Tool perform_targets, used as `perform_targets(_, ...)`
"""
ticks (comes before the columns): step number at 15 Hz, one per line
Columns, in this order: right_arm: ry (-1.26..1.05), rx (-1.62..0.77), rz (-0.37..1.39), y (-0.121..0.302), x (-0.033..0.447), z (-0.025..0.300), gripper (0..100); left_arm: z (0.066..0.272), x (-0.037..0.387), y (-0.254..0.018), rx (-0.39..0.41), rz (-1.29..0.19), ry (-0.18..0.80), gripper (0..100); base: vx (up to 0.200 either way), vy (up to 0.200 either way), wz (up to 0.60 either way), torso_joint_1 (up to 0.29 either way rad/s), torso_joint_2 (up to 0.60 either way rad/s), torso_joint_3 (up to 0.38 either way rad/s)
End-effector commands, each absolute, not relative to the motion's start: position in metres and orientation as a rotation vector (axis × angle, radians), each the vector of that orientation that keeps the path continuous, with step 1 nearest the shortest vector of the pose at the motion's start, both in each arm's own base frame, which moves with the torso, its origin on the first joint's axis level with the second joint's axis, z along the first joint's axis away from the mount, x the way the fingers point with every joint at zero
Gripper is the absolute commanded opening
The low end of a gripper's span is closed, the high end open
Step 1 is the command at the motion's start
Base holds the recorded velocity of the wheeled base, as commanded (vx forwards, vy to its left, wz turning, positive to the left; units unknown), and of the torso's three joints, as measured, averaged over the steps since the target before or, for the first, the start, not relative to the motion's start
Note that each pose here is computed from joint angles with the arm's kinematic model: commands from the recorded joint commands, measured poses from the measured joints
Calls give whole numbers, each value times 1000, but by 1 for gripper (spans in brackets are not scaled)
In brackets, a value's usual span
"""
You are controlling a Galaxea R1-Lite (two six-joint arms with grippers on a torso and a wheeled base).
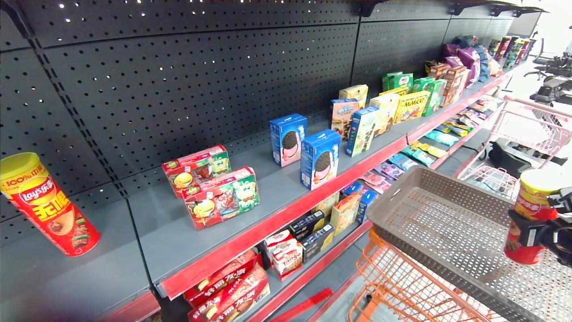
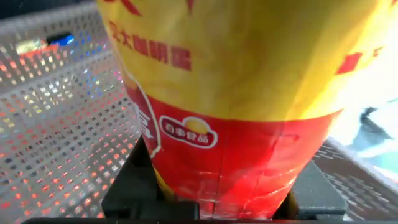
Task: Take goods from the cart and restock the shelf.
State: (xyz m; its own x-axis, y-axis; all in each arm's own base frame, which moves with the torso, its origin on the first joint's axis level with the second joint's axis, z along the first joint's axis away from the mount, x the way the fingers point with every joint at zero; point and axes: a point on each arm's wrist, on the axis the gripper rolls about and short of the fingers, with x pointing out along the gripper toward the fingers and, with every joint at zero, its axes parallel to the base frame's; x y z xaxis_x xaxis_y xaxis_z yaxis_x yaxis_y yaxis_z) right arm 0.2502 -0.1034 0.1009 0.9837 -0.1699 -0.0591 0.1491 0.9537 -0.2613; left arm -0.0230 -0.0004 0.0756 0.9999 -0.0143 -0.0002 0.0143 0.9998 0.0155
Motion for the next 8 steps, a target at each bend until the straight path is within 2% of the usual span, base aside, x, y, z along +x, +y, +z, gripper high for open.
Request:
perform_targets(1, -43, -298, -219, -68, 192, 146, 0, 76, -23, 0, 15, -14, 1, 100, 0, 0, 0, 0, 0, 0)
perform_targets(4, -182, -295, -250, -26, 162, 175, 0, 76, -23, 0, 15, -14, 1, 100, 0, 0, 0, 0, 0, 0)
perform_targets(8, -136, -472, -341, -20, 107, 167, 0, 76, -23, 0, 15, -14, 1, 100, 0, 0, 0, 0, 0, 0)
